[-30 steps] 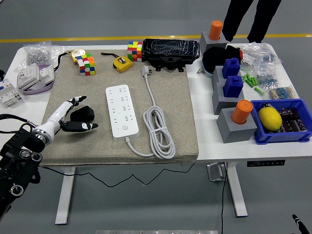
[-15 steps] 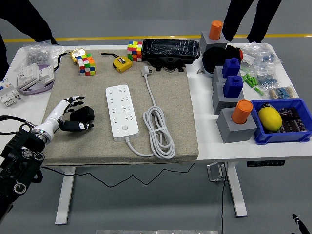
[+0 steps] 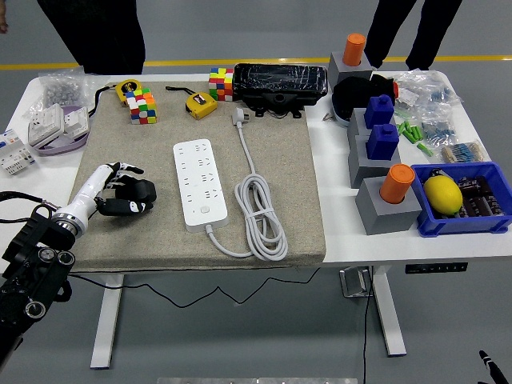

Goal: Pick up the plug,place it near the board,insert it into the board,press the button

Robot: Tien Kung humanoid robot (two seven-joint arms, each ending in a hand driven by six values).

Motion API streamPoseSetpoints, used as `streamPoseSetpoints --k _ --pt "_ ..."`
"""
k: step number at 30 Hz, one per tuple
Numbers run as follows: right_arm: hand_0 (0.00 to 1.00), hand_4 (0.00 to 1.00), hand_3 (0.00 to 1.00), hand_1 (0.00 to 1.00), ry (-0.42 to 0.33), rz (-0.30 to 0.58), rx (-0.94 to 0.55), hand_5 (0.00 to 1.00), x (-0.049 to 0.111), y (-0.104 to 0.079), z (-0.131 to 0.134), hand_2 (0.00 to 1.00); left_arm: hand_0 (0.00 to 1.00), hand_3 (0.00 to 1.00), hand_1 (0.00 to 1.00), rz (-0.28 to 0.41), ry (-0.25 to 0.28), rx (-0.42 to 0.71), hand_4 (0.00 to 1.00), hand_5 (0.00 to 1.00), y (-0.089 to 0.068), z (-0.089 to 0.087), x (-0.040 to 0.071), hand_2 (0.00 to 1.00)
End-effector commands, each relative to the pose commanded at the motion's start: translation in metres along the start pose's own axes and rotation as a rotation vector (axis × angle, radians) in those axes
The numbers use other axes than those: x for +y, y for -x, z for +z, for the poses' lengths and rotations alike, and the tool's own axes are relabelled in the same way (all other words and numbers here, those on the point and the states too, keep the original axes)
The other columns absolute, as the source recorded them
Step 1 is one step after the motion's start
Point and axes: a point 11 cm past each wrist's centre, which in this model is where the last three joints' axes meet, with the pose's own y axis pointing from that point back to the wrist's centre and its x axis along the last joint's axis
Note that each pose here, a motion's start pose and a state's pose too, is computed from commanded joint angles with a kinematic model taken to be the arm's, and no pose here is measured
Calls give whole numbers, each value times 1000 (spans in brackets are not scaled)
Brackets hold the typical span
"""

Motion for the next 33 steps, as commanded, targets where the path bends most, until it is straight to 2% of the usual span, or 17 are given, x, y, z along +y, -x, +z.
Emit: streamPoseSetpoints --k 4,5,10,11,16,17,22,23,33 --pt "815 998 789 758 1 1 0 998 0 0 1 735 548 619 672 9 -3 -12 998 2 0 0 -1 551" --pt "815 998 789 759 1 1 0 998 0 -1 1 735 520 560 656 10 -3 -11 998 2 0 0 -1 539" --pt "815 998 789 759 2 2 0 998 0 -1 2 735 520 560 656 24 -5 -6 998 2 0 -2 -2 539" --pt "815 998 789 758 2 2 0 998 0 -1 2 735 466 543 642 28 -4 -4 998 17 0 -2 -2 539" --pt "815 998 789 758 -1 1 0 998 0 -1 0 735 466 543 642 45 1 -6 998 17 -1 0 -4 539" --pt "815 998 789 760 -1 1 0 998 0 -1 0 735 437 542 630 50 2 -7 998 88 -1 0 -4 540" --pt "815 998 789 760 0 2 1 998 0 -2 1 735 437 542 630 65 3 -11 998 88 -2 0 -4 540" --pt "815 998 789 760 0 3 1 997 0 -2 1 735 403 539 608 66 1 -12 989 140 -2 -1 -4 543" --pt "815 998 789 759 3 4 4 996 0 -3 3 735 377 533 590 64 -10 -45 965 156 0 -6 -3 533"
